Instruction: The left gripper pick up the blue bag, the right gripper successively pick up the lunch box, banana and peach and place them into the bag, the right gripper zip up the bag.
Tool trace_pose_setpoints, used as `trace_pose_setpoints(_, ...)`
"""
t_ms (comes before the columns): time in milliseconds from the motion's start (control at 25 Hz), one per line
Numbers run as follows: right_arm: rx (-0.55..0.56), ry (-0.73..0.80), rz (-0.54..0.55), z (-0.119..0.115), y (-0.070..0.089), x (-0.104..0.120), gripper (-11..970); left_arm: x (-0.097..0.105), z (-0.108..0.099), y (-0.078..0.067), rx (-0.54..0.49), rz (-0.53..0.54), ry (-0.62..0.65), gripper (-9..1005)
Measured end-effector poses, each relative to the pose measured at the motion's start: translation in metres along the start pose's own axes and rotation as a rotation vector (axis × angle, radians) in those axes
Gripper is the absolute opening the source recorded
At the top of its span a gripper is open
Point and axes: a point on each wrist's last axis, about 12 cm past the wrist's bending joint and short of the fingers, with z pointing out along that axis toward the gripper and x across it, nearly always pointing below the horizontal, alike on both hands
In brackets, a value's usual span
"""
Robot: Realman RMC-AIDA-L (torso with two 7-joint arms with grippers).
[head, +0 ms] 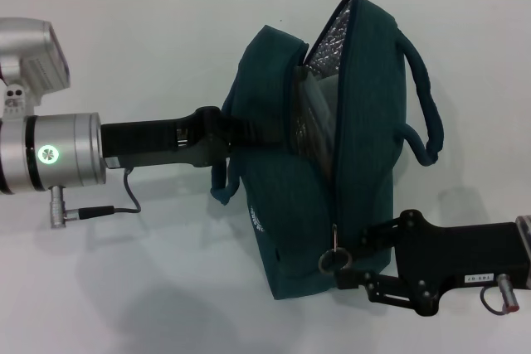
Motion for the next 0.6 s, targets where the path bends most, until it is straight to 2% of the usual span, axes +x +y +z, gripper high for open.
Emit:
trace_pose_setpoints(360, 0.012, 0.0, -0.003, 0.0018, -0.0022, -0.0006, 272, -0.0017, 0.0017, -0.0012, 0.003, 0.005, 0.004, 100)
trace_pose_setpoints(600, 0.028, 0.016, -0.003, 0.0036, -0.0056, 0.0004, 206, -0.0024, 0.0024, -0.0016, 0.004, 0.007, 0.006, 103)
